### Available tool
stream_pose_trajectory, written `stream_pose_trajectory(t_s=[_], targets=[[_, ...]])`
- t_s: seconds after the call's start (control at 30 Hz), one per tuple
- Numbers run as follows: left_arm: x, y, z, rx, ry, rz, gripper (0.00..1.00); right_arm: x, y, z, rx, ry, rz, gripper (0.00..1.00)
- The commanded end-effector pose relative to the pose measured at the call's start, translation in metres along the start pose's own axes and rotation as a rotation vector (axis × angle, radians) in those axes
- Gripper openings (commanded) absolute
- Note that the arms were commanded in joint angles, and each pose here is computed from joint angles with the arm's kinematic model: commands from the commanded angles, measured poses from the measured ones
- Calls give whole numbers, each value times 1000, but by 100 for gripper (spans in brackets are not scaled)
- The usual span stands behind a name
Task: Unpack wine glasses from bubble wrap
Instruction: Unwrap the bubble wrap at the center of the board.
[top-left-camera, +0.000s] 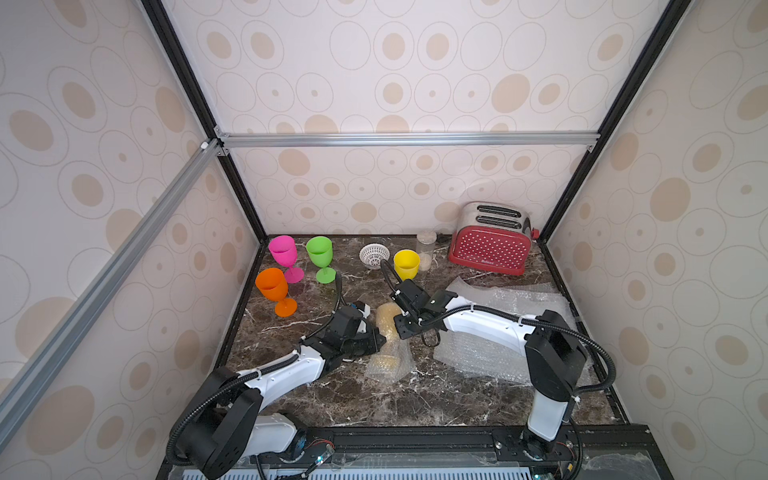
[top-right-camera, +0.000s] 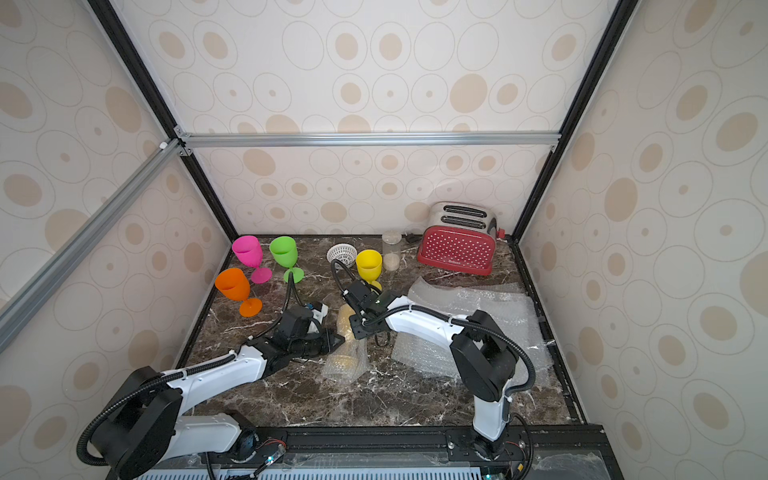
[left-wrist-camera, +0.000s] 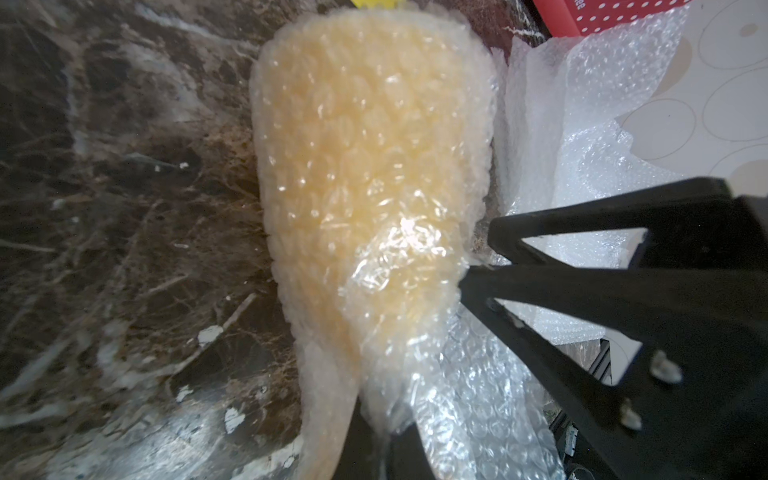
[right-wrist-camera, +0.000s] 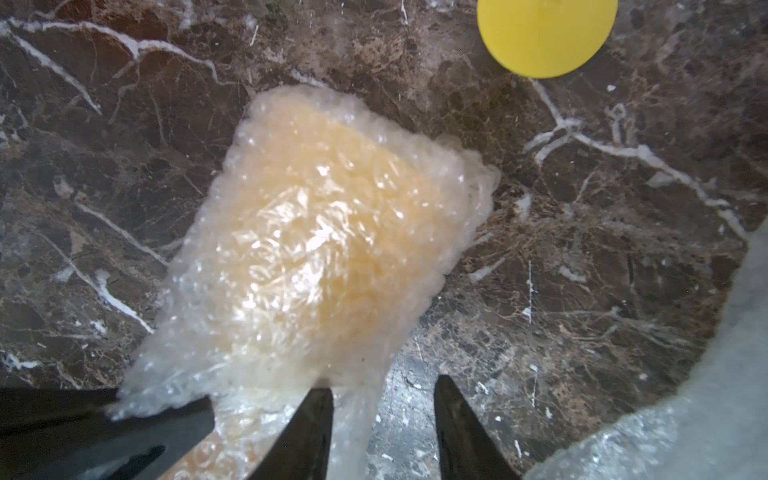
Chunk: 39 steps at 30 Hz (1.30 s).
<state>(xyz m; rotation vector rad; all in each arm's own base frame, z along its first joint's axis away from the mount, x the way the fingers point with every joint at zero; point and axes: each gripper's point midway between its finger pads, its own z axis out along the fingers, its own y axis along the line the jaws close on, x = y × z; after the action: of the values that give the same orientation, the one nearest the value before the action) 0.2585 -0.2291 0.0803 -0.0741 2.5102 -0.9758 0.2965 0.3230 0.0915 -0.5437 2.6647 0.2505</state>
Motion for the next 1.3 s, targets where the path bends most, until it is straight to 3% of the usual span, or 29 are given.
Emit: stream_pose_trajectory(t_s=[0.0,0.13,0.6,1.0,1.27], targets=[[-13,-19,1,43,-16,51,2,-3,3,3,34,-11,-74,43],[-12,-15,2,17,1,73,2,-4,3,7,68,-28,-142,43],[-6,-11,2,9,18,79,2,-34,4,4,80,-92,-149,42],[-1,-6,-2,-2,15,71,2,-47,-19,1,96,-110,-51,42],[1,-1,-6,-17,8,72,2,-36,-39,2,110,-87,21,42]])
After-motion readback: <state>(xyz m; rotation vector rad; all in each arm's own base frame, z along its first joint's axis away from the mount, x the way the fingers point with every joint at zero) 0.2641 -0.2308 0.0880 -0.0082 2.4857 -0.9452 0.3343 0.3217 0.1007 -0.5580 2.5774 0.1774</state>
